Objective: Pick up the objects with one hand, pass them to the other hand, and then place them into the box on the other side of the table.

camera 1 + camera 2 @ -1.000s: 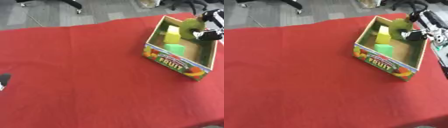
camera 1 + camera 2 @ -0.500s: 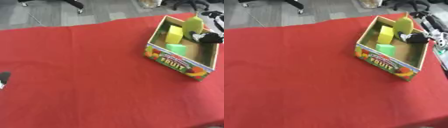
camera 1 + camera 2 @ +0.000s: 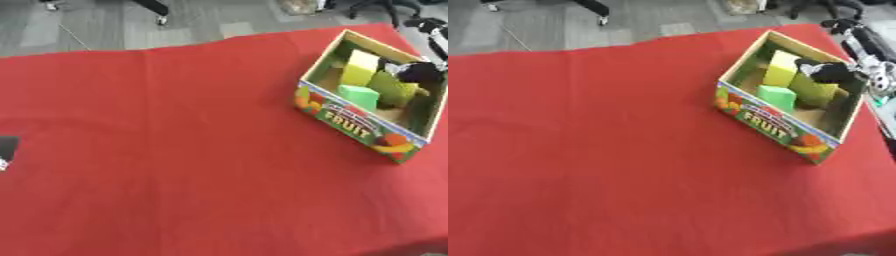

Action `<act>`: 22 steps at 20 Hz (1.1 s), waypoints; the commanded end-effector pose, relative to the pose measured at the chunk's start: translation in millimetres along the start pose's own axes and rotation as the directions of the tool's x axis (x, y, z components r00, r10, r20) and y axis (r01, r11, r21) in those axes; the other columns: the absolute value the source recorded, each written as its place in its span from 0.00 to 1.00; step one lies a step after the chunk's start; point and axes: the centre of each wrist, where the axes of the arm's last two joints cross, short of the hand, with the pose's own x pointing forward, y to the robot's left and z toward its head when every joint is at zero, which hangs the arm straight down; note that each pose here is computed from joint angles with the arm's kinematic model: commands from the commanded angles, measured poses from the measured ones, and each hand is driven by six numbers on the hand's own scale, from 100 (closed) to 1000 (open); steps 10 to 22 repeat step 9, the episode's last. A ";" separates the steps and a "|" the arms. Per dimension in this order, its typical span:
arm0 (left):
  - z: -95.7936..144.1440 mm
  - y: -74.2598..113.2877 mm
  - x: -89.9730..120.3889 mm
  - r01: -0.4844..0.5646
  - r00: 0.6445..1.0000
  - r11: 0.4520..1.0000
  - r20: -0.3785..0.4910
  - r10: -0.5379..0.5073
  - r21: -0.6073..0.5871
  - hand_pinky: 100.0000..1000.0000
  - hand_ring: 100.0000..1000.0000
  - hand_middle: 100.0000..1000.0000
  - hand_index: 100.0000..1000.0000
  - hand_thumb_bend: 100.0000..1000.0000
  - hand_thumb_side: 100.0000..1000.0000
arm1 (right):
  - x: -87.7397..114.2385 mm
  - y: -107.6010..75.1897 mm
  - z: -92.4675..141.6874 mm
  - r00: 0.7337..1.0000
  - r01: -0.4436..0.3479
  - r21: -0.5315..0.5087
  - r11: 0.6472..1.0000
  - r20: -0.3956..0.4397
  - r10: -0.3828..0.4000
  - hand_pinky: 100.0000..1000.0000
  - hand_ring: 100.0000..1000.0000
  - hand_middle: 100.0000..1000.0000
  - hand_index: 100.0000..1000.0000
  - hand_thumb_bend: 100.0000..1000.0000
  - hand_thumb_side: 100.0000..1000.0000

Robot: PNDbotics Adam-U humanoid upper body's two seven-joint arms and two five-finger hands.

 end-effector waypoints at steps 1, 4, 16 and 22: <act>-3.5 6.6 0.9 0.010 1.000 1.000 0.013 -0.010 0.023 0.74 0.69 0.66 0.82 0.47 0.58 | 16.7 -15.3 -1.3 0.996 0.064 -0.065 0.996 0.066 -0.060 0.94 0.95 0.91 0.94 0.00 0.55; -4.7 4.3 0.1 -0.021 1.000 0.998 -0.022 0.022 0.052 0.74 0.69 0.65 0.82 0.43 0.60 | 36.9 -6.4 2.1 0.974 0.177 -0.053 0.983 0.152 -0.167 0.94 0.89 0.91 0.98 0.00 0.67; -6.3 -4.8 -3.6 -0.107 0.986 0.990 -0.121 0.117 0.089 0.74 0.69 0.66 0.83 0.32 0.66 | 70.4 18.1 13.9 0.897 0.340 0.007 0.940 0.297 -0.327 0.97 0.94 0.92 1.00 0.00 0.61; -6.3 -4.8 -3.6 -0.107 0.986 0.990 -0.121 0.117 0.089 0.74 0.69 0.66 0.83 0.32 0.66 | 70.4 18.1 13.9 0.897 0.340 0.007 0.940 0.297 -0.327 0.97 0.94 0.92 1.00 0.00 0.61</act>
